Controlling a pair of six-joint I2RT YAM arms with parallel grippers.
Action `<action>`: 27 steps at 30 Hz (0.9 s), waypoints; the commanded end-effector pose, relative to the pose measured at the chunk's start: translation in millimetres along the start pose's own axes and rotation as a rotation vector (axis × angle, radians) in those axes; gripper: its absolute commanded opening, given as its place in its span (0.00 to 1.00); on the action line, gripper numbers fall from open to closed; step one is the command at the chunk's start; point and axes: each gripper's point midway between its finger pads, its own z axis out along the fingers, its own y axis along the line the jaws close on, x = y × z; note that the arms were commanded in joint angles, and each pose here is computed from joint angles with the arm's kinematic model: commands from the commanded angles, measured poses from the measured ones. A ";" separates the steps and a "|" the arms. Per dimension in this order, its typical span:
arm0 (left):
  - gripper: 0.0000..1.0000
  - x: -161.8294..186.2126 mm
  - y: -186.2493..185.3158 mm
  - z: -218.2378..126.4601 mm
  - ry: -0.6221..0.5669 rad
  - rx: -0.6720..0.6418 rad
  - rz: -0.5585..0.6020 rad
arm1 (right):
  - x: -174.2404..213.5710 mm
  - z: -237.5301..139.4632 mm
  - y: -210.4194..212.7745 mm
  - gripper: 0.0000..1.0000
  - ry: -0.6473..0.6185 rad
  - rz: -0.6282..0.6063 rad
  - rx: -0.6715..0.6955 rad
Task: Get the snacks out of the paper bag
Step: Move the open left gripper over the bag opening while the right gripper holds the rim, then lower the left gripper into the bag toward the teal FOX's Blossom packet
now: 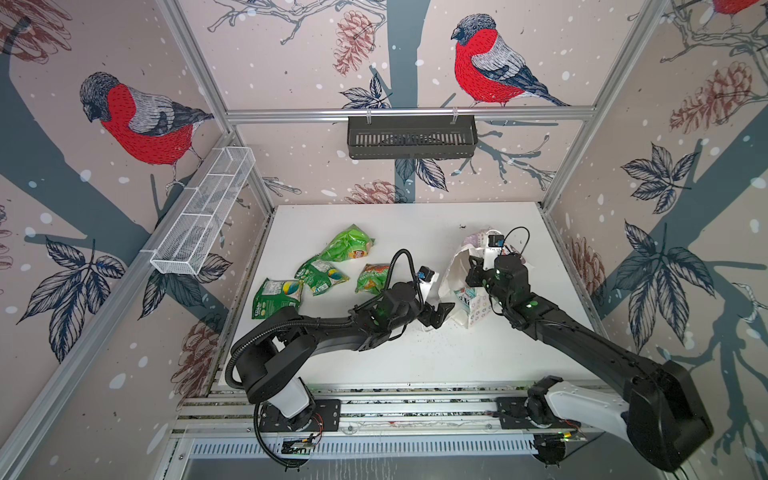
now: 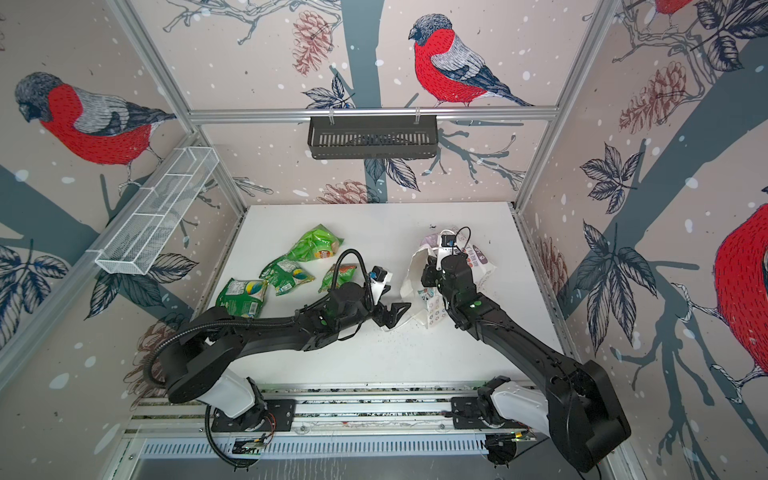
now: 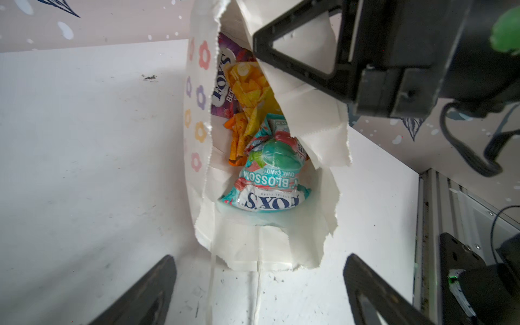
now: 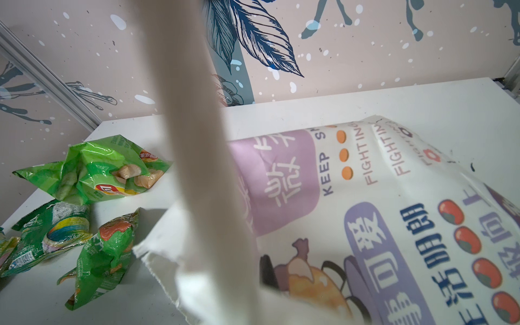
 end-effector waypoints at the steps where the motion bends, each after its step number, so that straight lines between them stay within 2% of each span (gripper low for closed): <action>1: 0.93 -11.5 -12.0 5.9 -0.041 0.062 0.034 | -5.4 -1.0 2.1 0.02 -0.020 0.020 -0.019; 10: 0.89 -4.5 -37.4 16.9 -0.034 0.204 0.061 | -3.5 -2.6 -0.5 0.02 -0.021 0.026 -0.025; 19: 0.85 8.2 -23.8 40.3 0.021 0.141 0.075 | -7.7 -9.2 3.7 0.05 -0.030 0.016 -0.055; 23: 0.83 7.3 -19.4 49.5 0.029 0.117 0.087 | -3.7 -11.5 8.7 0.06 0.010 -0.014 -0.075; 27: 0.81 7.0 -16.4 56.9 0.029 0.103 0.090 | 6.7 -11.9 3.4 0.06 0.071 -0.051 -0.029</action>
